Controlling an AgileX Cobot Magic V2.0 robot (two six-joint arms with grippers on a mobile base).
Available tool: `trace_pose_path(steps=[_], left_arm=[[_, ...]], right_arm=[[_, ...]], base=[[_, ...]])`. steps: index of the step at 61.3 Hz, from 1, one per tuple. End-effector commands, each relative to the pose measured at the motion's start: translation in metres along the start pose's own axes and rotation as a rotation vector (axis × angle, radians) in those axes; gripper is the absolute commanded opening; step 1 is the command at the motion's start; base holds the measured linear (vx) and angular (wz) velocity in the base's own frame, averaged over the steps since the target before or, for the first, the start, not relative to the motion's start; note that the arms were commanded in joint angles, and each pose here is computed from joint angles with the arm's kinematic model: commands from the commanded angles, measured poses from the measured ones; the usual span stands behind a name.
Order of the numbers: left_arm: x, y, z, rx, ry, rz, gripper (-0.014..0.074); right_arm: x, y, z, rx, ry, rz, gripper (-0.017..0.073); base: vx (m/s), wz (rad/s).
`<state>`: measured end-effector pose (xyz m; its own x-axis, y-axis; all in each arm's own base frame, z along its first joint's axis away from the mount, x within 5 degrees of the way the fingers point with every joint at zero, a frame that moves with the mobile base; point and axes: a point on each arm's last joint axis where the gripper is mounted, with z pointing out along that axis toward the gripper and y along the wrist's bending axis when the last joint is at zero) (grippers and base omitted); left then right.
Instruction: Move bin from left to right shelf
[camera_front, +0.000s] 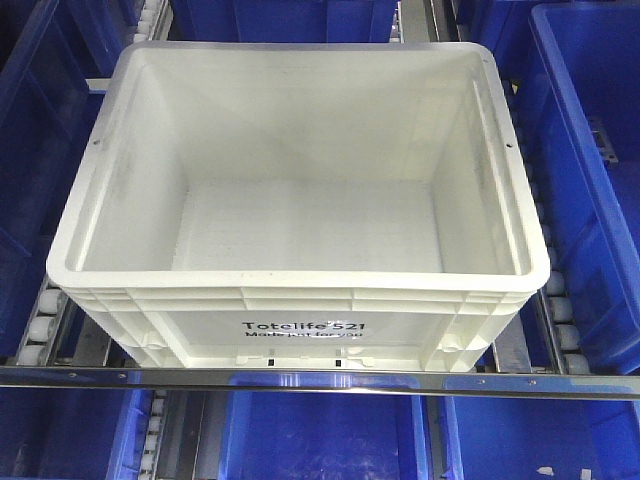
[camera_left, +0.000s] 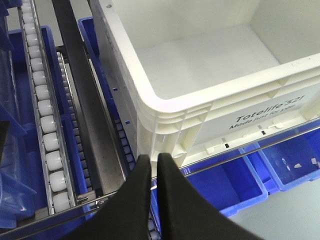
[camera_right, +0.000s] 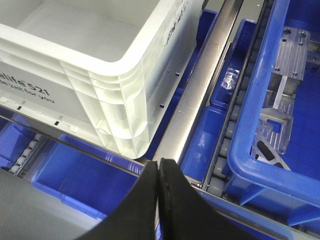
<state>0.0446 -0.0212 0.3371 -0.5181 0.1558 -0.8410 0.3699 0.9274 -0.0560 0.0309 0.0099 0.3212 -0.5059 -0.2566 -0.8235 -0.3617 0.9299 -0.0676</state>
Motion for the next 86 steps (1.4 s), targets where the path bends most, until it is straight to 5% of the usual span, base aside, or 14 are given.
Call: trace_pose_path(steps=[1, 27, 32, 46, 57, 69, 73, 86], left_arm=[[-0.010, -0.001, -0.003, 0.009, -0.065, -0.006, -0.0003], [-0.009, -0.001, -0.003, 0.009, -0.071, -0.006, -0.0001], [-0.004, 0.004, -0.008, -0.053, -0.122, 0.035, -0.0001], [0.039, 0.015, 0.018, -0.210, -0.413, 0.005, -0.0001], [0.084, 0.023, 0.051, -0.305, -0.487, -0.028, -0.0001], [0.110, 0.028, 0.073, -0.331, -0.561, -0.024, -0.0001], [0.104, 0.027, 0.070, -0.331, -0.656, -0.020, -0.0001], [0.102, 0.030, 0.067, -0.372, -0.697, -0.053, -0.0001]], right_arm=[[-0.009, -0.001, -0.003, 0.006, -0.052, -0.001, -0.0008], [-0.009, -0.001, -0.003, 0.006, -0.049, -0.001, -0.0008], [-0.009, -0.001, -0.003, 0.006, -0.049, -0.001, -0.0008], [-0.009, -0.001, -0.003, 0.005, -0.049, -0.002, -0.0008], [-0.009, -0.001, -0.003, 0.005, -0.049, -0.002, -0.0008], [-0.009, -0.001, -0.003, 0.005, -0.048, -0.002, -0.0008], [-0.009, -0.001, -0.003, 0.005, -0.048, -0.002, -0.0008], [-0.009, -0.001, -0.003, 0.006, -0.050, -0.003, -0.0008]], base=[[0.00, 0.00], [0.00, 0.00], [0.00, 0.00], [0.00, 0.00], [0.00, 0.00], [0.00, 0.00], [0.00, 0.00], [0.00, 0.00]])
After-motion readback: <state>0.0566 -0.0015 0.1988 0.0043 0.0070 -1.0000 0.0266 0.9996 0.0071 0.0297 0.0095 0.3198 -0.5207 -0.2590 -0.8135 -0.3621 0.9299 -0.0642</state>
